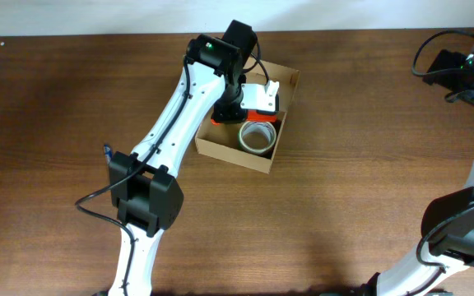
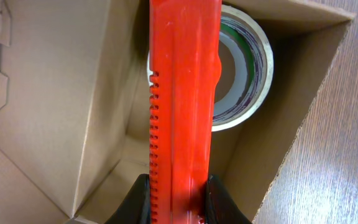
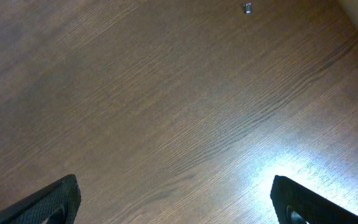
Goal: Pack container
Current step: 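Lower the red cutter into the box and open the left gripper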
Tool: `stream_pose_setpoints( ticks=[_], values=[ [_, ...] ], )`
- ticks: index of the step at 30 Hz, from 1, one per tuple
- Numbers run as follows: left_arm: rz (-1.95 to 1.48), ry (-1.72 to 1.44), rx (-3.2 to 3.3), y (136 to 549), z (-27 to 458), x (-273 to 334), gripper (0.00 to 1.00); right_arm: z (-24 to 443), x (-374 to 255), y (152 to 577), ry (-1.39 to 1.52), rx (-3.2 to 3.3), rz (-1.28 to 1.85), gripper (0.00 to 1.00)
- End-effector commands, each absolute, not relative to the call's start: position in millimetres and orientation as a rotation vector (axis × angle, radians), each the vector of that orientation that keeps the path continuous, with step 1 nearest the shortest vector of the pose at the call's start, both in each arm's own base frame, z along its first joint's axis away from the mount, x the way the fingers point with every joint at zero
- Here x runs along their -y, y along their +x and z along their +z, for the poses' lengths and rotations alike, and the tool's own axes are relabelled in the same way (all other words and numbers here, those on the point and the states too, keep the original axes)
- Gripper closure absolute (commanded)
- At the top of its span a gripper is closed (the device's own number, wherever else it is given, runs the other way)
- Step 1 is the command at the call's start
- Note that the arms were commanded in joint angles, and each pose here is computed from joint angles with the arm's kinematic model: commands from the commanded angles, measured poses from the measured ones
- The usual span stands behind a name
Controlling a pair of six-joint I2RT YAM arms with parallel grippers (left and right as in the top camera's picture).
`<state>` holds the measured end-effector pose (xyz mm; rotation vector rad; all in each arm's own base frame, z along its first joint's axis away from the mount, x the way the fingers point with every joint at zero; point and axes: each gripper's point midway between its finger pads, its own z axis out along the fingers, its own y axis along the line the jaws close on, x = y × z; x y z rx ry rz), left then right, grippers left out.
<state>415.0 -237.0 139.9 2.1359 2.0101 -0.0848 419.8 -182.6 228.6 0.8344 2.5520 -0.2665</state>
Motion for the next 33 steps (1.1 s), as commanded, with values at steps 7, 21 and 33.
stream_pose_setpoints(
  ticks=[7, 21, 33],
  values=[
    [-0.134, 2.251, -2.021, 410, 105, 235, 0.98, 238, 186, 420, 0.831, -2.526, -0.279, 0.01],
    [-0.217, 2.334, -2.113, 385, 71, 222, 0.99, 238, 186, 420, 0.831, -2.526, -0.279, 0.01],
    [-0.234, 2.354, -2.128, 379, 72, 219, 0.99, 238, 186, 420, 0.831, -2.526, -0.28, 0.01]
  ],
)
